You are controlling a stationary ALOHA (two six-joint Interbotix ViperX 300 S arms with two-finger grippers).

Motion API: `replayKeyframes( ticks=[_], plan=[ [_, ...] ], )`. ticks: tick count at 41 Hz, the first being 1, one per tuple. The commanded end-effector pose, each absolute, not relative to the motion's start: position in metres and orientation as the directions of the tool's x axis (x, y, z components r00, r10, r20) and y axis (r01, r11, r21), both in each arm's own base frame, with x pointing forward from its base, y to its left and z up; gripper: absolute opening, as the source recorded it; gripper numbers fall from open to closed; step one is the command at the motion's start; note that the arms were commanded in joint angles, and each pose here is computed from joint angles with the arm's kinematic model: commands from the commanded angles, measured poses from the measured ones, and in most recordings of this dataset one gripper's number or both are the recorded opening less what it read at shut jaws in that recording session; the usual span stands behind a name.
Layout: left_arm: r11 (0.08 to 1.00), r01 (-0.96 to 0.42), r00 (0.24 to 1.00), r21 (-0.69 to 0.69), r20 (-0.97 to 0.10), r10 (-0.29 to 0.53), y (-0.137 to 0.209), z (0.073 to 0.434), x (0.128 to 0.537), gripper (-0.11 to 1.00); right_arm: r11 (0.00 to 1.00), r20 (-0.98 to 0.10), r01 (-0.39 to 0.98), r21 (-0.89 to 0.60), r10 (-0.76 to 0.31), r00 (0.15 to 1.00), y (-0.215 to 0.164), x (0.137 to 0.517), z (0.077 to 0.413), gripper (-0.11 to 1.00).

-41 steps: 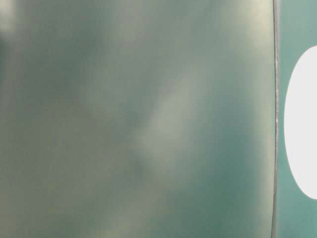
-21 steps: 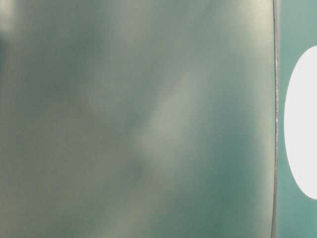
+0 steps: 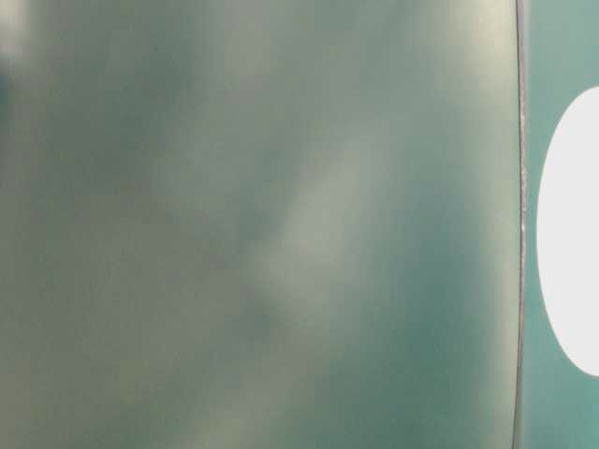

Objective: Scoop the yellow hexagonal prism block from the bowl with a spoon using the right arm.
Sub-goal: 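Close the right gripper on the pink spoon handle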

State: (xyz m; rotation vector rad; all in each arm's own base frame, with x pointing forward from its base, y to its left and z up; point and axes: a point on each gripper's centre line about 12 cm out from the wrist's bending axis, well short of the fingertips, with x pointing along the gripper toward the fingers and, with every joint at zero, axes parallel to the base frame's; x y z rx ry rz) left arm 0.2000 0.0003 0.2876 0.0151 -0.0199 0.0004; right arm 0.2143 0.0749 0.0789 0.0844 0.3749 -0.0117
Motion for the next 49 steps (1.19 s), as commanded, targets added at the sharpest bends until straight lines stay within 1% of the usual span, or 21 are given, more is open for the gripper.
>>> replayKeyframes(
  ticks=[1,15,49],
  plan=[
    [1.0,0.0,0.999,0.017,0.043,0.0,0.0002,0.2955,0.2023,0.0,0.996,-0.34,0.024,0.086,0.007,0.94,0.0761,0.216,0.0833,0.56],
    [1.0,0.0,0.999,0.012,0.043,0.0,0.0002,0.2955,0.2023,0.0,0.996,-0.343,0.022,0.087,0.009,0.939,0.0768,0.2162,0.083,0.47],
    [1.0,0.0,0.999,0.012,0.041,0.0,0.0002,0.2952,0.2026,0.0,0.995,-0.353,0.028,0.097,0.008,0.936,0.0775,0.2169,0.0821,0.47]
  ],
)
